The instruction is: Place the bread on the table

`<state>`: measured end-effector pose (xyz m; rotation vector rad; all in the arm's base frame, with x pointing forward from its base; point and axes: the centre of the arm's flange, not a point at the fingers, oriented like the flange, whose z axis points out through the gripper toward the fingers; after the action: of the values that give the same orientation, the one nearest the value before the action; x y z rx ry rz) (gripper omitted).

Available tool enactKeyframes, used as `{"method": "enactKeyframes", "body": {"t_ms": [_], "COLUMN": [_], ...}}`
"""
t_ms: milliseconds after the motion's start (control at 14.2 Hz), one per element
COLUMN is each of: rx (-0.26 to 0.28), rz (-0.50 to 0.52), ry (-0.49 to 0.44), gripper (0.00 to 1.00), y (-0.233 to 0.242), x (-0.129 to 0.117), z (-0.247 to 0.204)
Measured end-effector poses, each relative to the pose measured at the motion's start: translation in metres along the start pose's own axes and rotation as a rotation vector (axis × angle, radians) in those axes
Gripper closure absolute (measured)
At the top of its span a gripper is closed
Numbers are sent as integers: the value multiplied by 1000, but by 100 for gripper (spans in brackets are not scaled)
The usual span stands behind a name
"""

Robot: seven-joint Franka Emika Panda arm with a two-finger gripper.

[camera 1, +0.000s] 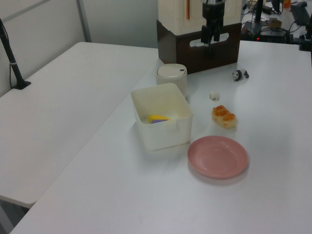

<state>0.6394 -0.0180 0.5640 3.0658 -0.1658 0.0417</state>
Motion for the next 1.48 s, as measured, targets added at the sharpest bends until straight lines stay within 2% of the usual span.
{"method": "enactKeyframes", "body": {"t_ms": [71,212,282,777,1483], "rx": [20,94,102,97,95], "rz": [17,71,83,104,94], "ry": [12,26,24,48,53], "gripper": [0,0,0,0,0], "y": [7,28,34,47,40], "x": [1,4,3,-9,-12], "z": [-7,-16,-17,-46,-51]}}
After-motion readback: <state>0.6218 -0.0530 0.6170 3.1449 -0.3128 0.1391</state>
